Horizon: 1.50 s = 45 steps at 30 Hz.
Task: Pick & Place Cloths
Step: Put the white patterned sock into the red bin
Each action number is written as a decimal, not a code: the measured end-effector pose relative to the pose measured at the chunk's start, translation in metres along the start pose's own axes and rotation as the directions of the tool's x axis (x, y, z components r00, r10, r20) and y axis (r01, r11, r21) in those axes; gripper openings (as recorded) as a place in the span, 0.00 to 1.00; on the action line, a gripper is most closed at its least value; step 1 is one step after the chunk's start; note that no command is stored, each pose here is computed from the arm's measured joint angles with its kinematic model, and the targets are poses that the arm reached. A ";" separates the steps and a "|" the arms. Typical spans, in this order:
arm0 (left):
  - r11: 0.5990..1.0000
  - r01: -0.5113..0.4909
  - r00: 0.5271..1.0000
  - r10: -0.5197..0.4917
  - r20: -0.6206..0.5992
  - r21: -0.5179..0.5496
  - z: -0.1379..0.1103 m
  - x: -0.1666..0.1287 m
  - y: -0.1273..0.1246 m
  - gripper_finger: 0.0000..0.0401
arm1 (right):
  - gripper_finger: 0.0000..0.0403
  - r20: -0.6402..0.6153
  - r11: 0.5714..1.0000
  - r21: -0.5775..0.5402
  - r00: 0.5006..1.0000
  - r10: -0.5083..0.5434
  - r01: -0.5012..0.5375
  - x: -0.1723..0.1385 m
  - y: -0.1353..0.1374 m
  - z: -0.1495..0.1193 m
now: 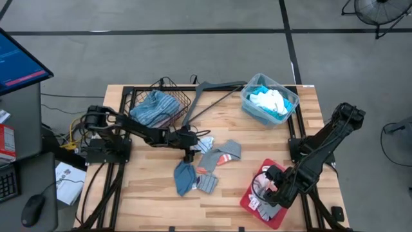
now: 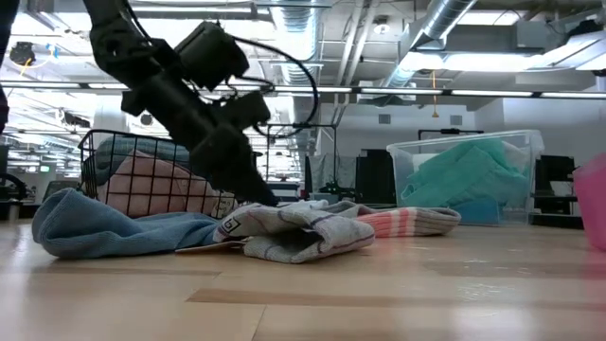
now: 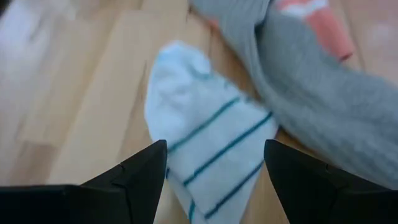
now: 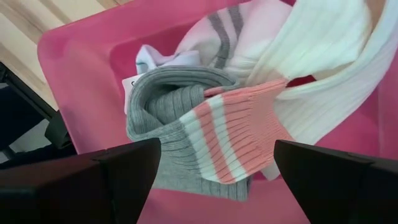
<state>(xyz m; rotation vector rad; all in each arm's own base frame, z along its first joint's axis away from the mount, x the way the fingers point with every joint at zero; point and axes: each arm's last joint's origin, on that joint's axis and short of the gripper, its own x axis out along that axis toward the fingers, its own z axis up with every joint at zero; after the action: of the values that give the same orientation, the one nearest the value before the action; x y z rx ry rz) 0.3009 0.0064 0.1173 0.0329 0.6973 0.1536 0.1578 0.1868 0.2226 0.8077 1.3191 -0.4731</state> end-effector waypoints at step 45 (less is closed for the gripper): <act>0.937 0.228 0.909 -0.107 0.403 -0.265 0.068 -0.113 -0.010 0.01 | 0.77 0.720 0.897 -0.381 0.536 0.440 -0.224 -0.040 0.034 0.194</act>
<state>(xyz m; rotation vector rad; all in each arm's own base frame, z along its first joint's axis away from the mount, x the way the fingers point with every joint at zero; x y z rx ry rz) 0.2599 -0.0190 0.2405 -0.2909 0.2743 0.0822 0.3023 0.0583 0.2777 0.5067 0.3336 -0.2835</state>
